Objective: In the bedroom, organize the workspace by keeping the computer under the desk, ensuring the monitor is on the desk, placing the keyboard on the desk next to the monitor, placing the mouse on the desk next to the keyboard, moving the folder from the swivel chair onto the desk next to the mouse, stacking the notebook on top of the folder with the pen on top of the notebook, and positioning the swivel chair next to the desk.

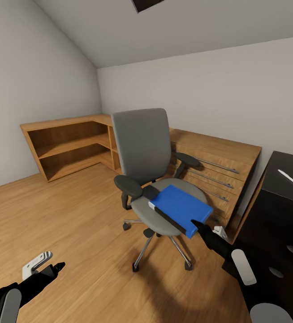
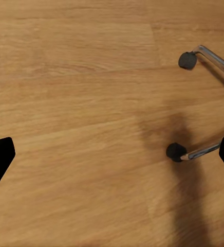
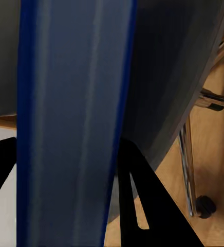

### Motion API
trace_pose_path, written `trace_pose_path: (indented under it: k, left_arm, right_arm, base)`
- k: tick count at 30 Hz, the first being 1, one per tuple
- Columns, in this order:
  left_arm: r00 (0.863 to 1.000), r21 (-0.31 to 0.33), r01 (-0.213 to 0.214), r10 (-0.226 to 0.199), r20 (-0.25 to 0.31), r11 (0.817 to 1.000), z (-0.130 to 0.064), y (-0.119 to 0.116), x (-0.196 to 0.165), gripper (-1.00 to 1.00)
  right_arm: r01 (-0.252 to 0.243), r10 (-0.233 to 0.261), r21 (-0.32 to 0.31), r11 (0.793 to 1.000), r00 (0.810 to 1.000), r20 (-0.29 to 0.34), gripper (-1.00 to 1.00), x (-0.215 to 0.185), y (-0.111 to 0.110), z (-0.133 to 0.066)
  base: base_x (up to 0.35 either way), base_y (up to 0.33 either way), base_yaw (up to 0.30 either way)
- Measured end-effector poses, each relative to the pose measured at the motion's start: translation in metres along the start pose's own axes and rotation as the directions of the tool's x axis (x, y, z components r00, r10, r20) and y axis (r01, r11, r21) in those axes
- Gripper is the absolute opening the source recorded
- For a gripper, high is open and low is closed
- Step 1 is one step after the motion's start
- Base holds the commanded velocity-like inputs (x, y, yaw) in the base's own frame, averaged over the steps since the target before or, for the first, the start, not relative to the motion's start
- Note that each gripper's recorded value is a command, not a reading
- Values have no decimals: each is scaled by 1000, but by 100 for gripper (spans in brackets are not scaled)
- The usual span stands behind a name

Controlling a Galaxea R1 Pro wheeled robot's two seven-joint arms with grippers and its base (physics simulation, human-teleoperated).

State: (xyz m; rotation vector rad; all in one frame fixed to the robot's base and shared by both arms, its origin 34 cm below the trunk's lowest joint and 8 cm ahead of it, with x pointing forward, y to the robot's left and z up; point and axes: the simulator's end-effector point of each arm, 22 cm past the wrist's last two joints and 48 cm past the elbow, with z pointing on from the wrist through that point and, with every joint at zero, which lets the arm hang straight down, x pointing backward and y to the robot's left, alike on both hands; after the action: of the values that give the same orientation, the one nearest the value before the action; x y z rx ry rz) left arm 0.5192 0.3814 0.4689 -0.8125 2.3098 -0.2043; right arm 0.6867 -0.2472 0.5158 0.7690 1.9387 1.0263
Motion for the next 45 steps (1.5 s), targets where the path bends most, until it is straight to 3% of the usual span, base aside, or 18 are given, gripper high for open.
trace_pose_path:
  k: [14,22,31,38,45]
  left_arm:
    - [1000,1,-1,1,3,1000,-15,-12,-17,100]
    - [1000,-4,-1,1,0,1000,-25,-19,-28,100]
    - [1000,-8,1,-2,-8,1000,-35,-26,-38,100]
    - [1000,-10,1,-1,-9,1000,-44,-32,-47,100]
    - [1000,-8,1,-1,-9,1000,-53,-40,-57,100]
  right_arm:
    - [0,1,-19,1000,1000,9,-100,-15,26,-5]
    - [1,2,-126,992,1000,19,-100,-29,64,-11]
    - [8,-5,-139,990,1000,24,-100,-42,84,-16]
    - [29,-19,-240,970,999,41,-100,-61,118,-29]
    - [34,-25,-243,969,999,40,-100,-70,131,-34]
  base:
    - [0,0,0]
    - [0,0,0]
    - [-39,0,0]
    - [-302,-24,0]
    - [-117,-44,0]
